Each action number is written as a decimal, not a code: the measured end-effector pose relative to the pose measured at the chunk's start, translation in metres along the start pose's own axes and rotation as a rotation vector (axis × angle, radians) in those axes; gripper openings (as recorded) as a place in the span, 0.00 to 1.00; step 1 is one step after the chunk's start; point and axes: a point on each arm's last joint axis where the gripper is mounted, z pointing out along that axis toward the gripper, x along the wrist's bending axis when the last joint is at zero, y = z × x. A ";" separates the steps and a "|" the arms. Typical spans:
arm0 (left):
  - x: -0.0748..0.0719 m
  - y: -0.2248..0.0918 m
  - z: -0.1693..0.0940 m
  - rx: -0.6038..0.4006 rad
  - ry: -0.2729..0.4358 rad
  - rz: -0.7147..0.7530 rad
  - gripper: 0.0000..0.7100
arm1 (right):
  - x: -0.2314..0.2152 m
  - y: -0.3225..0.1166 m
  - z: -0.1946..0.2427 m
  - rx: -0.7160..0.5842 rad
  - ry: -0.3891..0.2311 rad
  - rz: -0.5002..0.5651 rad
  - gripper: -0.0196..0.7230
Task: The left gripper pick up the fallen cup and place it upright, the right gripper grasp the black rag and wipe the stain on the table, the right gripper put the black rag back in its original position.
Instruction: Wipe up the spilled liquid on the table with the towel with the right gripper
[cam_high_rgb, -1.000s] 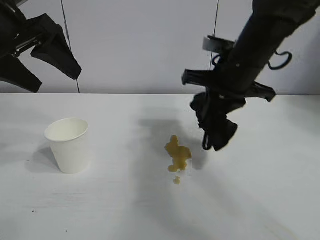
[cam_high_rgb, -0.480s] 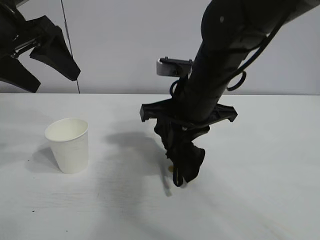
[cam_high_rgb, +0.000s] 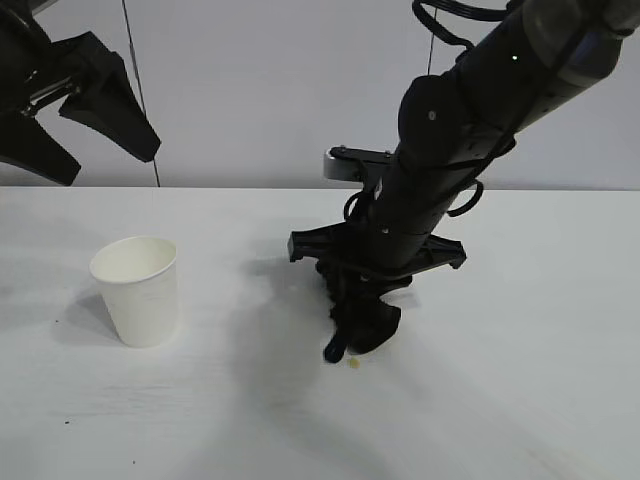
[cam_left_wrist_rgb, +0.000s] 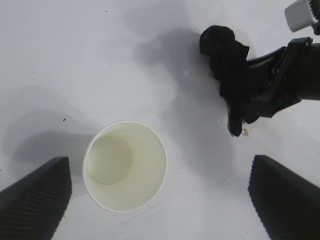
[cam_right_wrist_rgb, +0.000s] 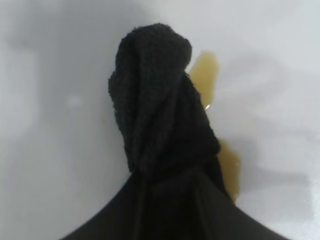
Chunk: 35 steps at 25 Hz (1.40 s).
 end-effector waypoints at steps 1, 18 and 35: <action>0.000 0.000 0.000 -0.002 0.001 0.000 0.98 | -0.007 0.004 0.001 -0.010 -0.008 0.011 0.19; 0.000 0.000 0.000 -0.004 0.003 0.001 0.98 | 0.042 -0.010 0.001 0.103 0.051 -0.080 0.19; 0.000 0.000 0.000 -0.004 0.003 0.001 0.98 | -0.022 0.021 0.010 0.009 -0.002 0.130 0.19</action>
